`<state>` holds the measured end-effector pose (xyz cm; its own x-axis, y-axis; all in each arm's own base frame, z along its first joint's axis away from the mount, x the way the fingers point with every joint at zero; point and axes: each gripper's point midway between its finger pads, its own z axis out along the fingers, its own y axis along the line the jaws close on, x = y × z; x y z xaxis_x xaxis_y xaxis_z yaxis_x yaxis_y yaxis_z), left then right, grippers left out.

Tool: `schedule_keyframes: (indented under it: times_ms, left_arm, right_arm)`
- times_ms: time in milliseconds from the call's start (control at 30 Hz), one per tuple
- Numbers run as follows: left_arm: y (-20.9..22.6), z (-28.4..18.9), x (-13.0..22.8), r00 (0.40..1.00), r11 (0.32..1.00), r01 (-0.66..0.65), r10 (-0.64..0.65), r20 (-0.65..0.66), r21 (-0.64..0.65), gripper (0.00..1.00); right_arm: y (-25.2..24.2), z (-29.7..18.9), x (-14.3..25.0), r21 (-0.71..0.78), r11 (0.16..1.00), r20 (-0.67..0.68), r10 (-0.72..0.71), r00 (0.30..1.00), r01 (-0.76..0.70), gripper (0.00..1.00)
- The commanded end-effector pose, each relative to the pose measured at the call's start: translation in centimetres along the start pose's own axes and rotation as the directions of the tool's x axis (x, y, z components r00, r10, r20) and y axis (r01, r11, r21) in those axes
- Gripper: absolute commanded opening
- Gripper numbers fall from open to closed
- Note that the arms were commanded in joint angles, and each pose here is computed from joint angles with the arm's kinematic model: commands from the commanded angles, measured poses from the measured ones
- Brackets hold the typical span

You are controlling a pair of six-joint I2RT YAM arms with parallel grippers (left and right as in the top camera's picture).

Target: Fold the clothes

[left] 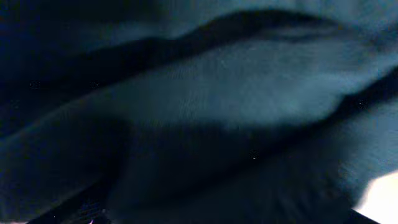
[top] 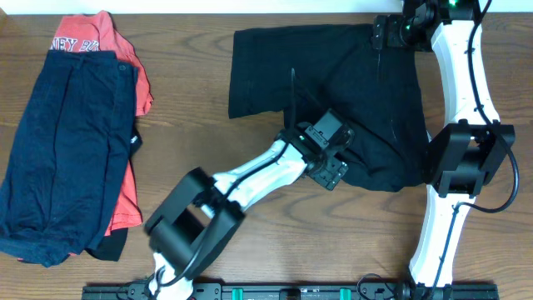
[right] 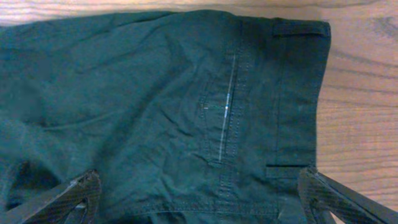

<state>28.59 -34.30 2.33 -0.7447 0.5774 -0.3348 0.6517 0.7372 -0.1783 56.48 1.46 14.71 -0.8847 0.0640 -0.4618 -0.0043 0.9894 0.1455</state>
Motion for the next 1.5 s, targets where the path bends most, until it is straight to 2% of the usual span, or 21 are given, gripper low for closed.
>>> schedule_keyframes:
  times_ms: [0, 233, 367, 600, 967, 1167, 1200, 1233, 1300, 1333, 1467]
  left_arm:
    - [0.1, 0.2, -0.1, 1.000, 1.000, 0.027, -0.027, 0.004, 0.002, 0.80]
    - [0.1, 0.2, 0.0, 0.999, 0.999, 0.037, -0.037, -0.001, 0.002, 0.80]
    - [0.1, 0.0, 0.7, 0.998, 0.998, 0.057, -0.056, -0.028, 0.001, 0.71]
    - [0.4, -0.1, 1.6, 0.995, 0.997, 0.076, -0.077, -0.063, -0.019, 0.71]
    - [1.3, 1.7, -1.7, 0.995, 0.997, 0.064, -0.060, 0.075, -0.052, 0.71]
    - [1.6, 1.9, -2.1, 0.994, 0.995, 0.065, -0.058, 0.092, -0.071, 0.71]
    - [1.6, 1.9, -2.1, 0.994, 0.995, 0.065, -0.058, 0.092, -0.071, 0.64]
    - [1.7, 1.9, -2.0, 0.994, 0.995, 0.065, -0.058, 0.091, -0.072, 0.52]
    - [2.0, 1.7, -2.1, 0.994, 0.994, 0.066, -0.057, 0.094, -0.093, 0.13]
    - [2.4, 1.4, -2.2, 0.993, 0.991, 0.070, -0.058, 0.100, -0.115, 0.06]
    - [4.2, -2.0, -3.3, 0.985, 0.969, 0.090, -0.054, 0.161, -0.230, 0.06]
  right_arm:
    - [-1.2, -1.0, -0.5, 0.037, 0.999, 0.018, -0.011, 1.000, 0.011, 0.99]
    - [-1.3, -1.0, -0.5, 0.037, 0.999, 0.018, -0.010, 1.000, 0.009, 0.99]
    - [-1.3, -1.0, -0.4, 0.037, 0.999, 0.017, -0.010, 1.000, 0.010, 0.99]
    - [-1.3, -1.0, -0.6, 0.037, 0.999, 0.021, -0.010, 1.000, 0.010, 0.99]
    - [-1.3, -0.9, -0.5, 0.038, 0.999, 0.017, -0.022, 1.000, 0.021, 0.99]
    - [-1.3, -0.9, -0.5, 0.038, 0.999, 0.019, -0.029, 0.999, 0.028, 0.99]
    - [-1.3, -0.9, -0.5, 0.037, 0.999, 0.019, -0.029, 0.999, 0.028, 0.99]
    - [-1.3, -0.9, -0.5, 0.037, 0.999, 0.019, -0.029, 0.999, 0.028, 0.99]
    - [-1.3, -0.9, -0.5, 0.037, 0.999, 0.019, -0.029, 0.999, 0.028, 0.99]
    - [-1.3, -0.9, -0.5, 0.037, 0.999, 0.019, -0.029, 0.999, 0.028, 0.99]
    - [-1.3, -0.9, -0.5, 0.037, 0.999, 0.016, -0.028, 0.999, 0.027, 0.99]
